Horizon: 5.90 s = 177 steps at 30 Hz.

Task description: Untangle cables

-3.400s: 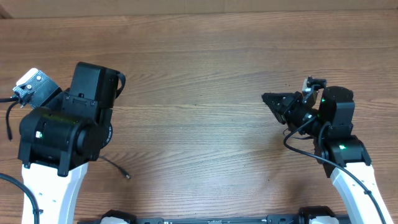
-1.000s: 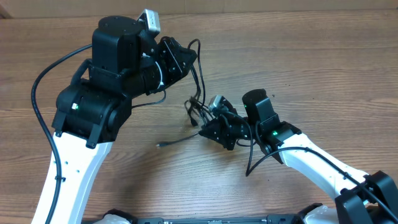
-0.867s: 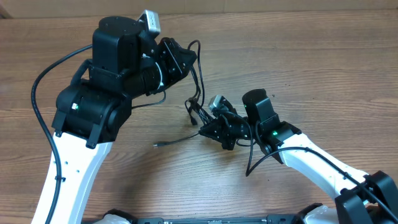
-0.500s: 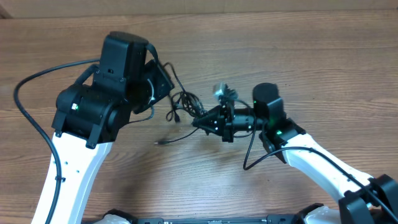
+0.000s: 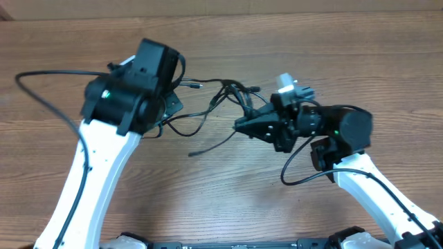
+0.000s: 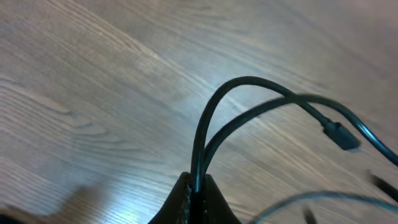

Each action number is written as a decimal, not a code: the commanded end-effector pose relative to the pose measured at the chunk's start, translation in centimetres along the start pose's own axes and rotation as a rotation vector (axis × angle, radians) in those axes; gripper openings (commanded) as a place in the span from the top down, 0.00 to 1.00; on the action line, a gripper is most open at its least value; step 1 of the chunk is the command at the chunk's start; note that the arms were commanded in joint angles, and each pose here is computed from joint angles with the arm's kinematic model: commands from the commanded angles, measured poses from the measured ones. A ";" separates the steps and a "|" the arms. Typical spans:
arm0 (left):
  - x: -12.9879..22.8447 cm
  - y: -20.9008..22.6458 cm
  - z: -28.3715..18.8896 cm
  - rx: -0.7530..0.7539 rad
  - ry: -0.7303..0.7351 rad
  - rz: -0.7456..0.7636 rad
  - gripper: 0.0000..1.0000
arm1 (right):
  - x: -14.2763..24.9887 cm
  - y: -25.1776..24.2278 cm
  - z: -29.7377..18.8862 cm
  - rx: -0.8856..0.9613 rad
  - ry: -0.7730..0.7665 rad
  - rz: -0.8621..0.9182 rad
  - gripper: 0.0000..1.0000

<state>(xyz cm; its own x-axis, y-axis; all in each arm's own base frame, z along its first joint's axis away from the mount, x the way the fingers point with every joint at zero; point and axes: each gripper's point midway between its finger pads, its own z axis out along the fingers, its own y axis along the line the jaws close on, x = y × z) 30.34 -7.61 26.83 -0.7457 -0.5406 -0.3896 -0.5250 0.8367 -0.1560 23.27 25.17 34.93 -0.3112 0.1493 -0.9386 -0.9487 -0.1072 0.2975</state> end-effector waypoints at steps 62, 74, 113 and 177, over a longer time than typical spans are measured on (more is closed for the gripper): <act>2.6 -10.7 -0.7 0.514 0.027 0.792 0.00 | -4.9 -5.5 -17.4 0.455 -0.192 0.420 0.96; 7.0 -18.3 -5.3 0.746 -0.170 1.056 0.00 | -3.8 -5.7 -15.0 0.392 -0.162 0.527 0.96; 7.7 -20.3 -2.3 0.628 -0.194 1.025 0.96 | -2.9 -5.1 -12.0 0.312 -0.113 0.561 0.96; 2.8 -13.2 -6.0 0.563 -0.100 0.443 0.96 | 5.4 -9.2 -10.2 0.864 0.285 -0.166 0.00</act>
<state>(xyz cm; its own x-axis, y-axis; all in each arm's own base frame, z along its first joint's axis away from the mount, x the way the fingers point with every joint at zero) 33.70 -19.97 31.71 -0.7781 -0.1460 -0.6109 0.0823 0.9405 -0.3296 30.29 16.56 25.74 -0.2968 -0.0855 -0.9511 -0.7537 0.6325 0.1784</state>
